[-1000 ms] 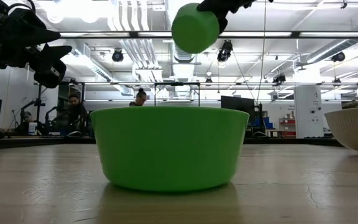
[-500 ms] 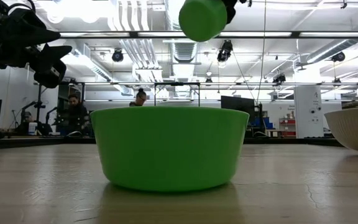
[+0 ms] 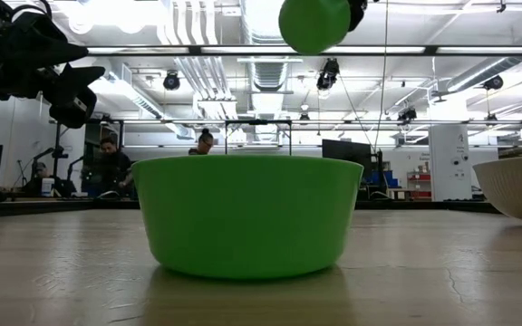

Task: Nest bowls inside each other
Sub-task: Stack the top green bowl on top of the white bowl

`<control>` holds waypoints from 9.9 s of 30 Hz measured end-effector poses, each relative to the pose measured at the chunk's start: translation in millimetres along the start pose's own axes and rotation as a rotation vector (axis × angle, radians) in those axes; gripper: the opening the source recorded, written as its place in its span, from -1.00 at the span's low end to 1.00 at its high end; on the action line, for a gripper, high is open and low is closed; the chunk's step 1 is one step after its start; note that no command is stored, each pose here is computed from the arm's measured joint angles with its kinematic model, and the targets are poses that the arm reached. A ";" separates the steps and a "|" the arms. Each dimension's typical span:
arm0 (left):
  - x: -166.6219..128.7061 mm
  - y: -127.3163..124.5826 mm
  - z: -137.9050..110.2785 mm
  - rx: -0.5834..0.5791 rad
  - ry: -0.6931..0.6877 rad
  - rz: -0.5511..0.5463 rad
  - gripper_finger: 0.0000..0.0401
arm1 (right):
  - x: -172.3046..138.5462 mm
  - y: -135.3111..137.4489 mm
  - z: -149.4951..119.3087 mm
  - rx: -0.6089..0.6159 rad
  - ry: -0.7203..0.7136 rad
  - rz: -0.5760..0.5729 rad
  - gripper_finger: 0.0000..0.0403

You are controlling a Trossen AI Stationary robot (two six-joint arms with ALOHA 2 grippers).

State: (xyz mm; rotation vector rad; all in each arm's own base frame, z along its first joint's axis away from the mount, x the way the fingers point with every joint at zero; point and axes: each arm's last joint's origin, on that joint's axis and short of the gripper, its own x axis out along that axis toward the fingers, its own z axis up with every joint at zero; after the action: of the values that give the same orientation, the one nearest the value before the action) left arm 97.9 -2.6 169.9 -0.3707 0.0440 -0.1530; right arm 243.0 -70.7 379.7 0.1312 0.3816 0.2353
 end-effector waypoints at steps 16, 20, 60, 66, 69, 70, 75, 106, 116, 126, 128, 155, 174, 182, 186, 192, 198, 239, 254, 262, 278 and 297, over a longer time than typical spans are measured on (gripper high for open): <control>0.0 0.0 0.1 0.000 0.000 0.000 -0.28 | -25.8 17.4 -40.7 -0.003 -0.102 -0.059 -0.96; 0.0 0.0 0.0 0.000 0.000 0.000 -0.28 | -33.8 22.5 -50.6 0.019 -0.113 -0.084 -0.96; 0.0 0.0 0.1 0.000 0.000 0.000 -0.28 | -89.9 56.6 -94.8 0.160 -0.033 -0.234 -0.96; 0.0 0.0 0.1 0.000 0.000 0.000 -0.28 | -96.5 61.5 -105.3 0.197 -0.032 -0.234 -0.96; 0.0 0.0 0.1 0.000 0.000 0.000 -0.28 | -100.9 64.5 -108.6 0.218 -0.026 -0.234 -0.96; 0.0 0.0 0.1 0.000 0.000 0.000 -0.28 | -102.6 65.7 -109.7 0.225 -0.026 -0.234 -0.96; 0.0 0.0 0.0 0.000 0.000 0.000 -0.28 | -109.4 70.0 -117.5 0.277 0.006 -0.253 -0.96; 0.0 0.0 0.1 0.000 0.000 0.000 -0.28 | -124.9 79.9 -145.5 0.524 0.173 -0.344 -0.96; 0.0 0.0 0.0 0.000 0.000 0.000 -0.28 | -125.6 80.7 -152.5 0.586 0.231 -0.358 -0.96; 0.0 0.0 0.1 0.000 0.000 0.000 -0.28 | -119.4 77.8 -164.8 0.646 0.295 -0.365 -0.96; 0.0 0.0 0.0 0.000 0.000 0.000 -0.28 | -119.5 77.9 -165.1 0.652 0.297 -0.366 -0.96; 0.0 0.0 0.0 0.000 0.000 0.000 -0.28 | -109.1 74.6 -180.1 0.755 0.364 -0.312 -0.96; 0.0 0.0 0.1 0.000 0.000 0.000 -0.28 | -98.0 71.2 -191.7 0.816 0.387 -0.227 -0.96; 0.0 0.0 0.1 0.000 0.000 0.000 -0.28 | -98.2 71.4 -191.0 0.825 0.381 -0.227 -0.96; 0.0 0.0 0.0 0.000 0.001 0.000 -0.28 | -97.8 71.1 -189.9 0.800 0.372 -0.219 -0.96; 0.0 0.0 0.1 0.000 0.000 0.000 -0.28 | -98.7 71.4 -184.7 0.781 0.341 -0.211 -0.96; 0.0 0.0 0.1 0.000 0.000 0.000 -0.28 | -99.1 71.5 -184.4 0.781 0.340 -0.212 -0.96; 0.0 0.0 0.1 0.000 0.000 0.000 -0.28 | -77.4 71.9 -216.4 0.985 0.480 -0.161 -0.96; 0.0 0.0 0.1 0.000 0.000 0.000 -0.28 | -73.8 69.5 -219.7 0.970 0.466 -0.186 -0.96; 0.0 0.0 0.1 0.000 0.000 0.000 -0.28 | -70.0 67.7 -222.0 0.960 0.449 -0.177 -0.96; 0.0 0.0 0.1 0.000 0.000 0.000 -0.28 | -63.9 64.9 -237.1 0.979 0.488 -0.188 -0.96; 0.0 0.0 0.1 0.000 0.000 0.000 -0.28 | -63.9 64.9 -238.1 0.982 0.494 -0.193 -0.80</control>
State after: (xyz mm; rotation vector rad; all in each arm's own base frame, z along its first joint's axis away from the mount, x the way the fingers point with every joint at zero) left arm 97.9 -2.6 170.0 -0.3706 0.0437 -0.1531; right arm 81.0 -4.6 194.3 1.0091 0.9768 -0.1367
